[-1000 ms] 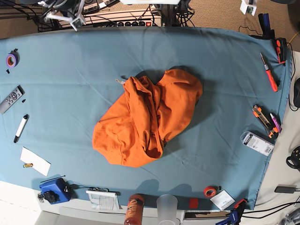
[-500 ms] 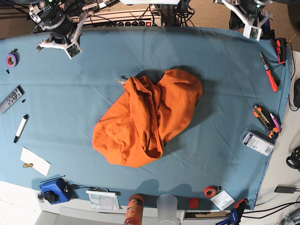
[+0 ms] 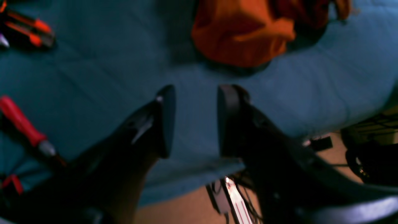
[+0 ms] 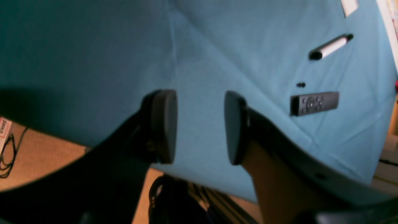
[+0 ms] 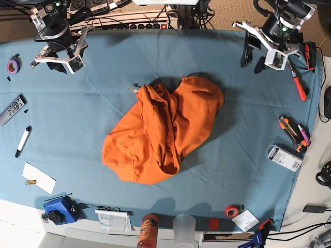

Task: Layout the t-shirt on the table in an organized manner, then fold the t-shirt properly
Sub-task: 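Move both grippers down toward the crumpled orange t-shirt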

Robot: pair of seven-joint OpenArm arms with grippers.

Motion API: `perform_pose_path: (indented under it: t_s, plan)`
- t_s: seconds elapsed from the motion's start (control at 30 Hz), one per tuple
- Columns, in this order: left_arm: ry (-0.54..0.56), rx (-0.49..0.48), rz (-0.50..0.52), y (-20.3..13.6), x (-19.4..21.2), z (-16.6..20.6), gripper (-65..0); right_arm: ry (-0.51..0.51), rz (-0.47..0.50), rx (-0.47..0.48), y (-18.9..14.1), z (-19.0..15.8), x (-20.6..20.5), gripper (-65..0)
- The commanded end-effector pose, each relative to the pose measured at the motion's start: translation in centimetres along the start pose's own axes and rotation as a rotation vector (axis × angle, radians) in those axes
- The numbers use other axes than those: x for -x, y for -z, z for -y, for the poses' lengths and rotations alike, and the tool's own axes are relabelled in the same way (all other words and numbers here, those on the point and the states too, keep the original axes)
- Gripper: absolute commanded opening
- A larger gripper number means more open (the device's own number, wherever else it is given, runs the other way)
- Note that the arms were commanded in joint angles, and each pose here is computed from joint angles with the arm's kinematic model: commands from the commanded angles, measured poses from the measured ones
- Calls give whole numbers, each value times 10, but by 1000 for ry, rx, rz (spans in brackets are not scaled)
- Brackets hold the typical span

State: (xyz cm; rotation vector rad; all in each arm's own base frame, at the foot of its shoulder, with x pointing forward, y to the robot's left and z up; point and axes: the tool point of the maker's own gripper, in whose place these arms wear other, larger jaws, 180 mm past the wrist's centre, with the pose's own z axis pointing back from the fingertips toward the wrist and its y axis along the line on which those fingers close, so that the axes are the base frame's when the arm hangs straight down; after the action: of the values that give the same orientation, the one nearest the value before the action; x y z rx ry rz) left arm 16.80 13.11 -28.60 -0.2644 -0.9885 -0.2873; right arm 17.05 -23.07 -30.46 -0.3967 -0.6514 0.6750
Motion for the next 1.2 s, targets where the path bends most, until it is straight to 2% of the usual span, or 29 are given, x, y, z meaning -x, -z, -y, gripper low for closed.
perform_pose_path:
  t_s: [0.0,0.1,0.23,0.33,0.43,0.7,0.77,1.0,1.17]
  plan:
    - [9,8,49,-1,-12,1,-389,-10,34,24,-2,7,-9,-399]
    - [22,6,82,3,-23,-1,-353,17,70,35,0,13,-20,-399]
    - [49,51,113,11,-34,8,-338,82,174,11,4,21,-51,-399]
    - [65,89,104,17,-32,22,-338,63,257,-39,3,18,-73,-399]
    - [119,81,68,26,-26,31,-338,48,321,-83,1,13,-88,-399]
    - [177,85,127,41,-42,53,-338,-21,441,-185,-4,-12,-123,-399]
    - [183,69,132,44,-44,52,-338,-24,410,-218,15,-21,-120,-399]
    - [191,62,136,45,-46,51,-338,-108,366,-239,66,-37,-132,-399]
    - [191,62,136,45,-46,51,-338,-95,351,-301,90,-63,-146,-399]
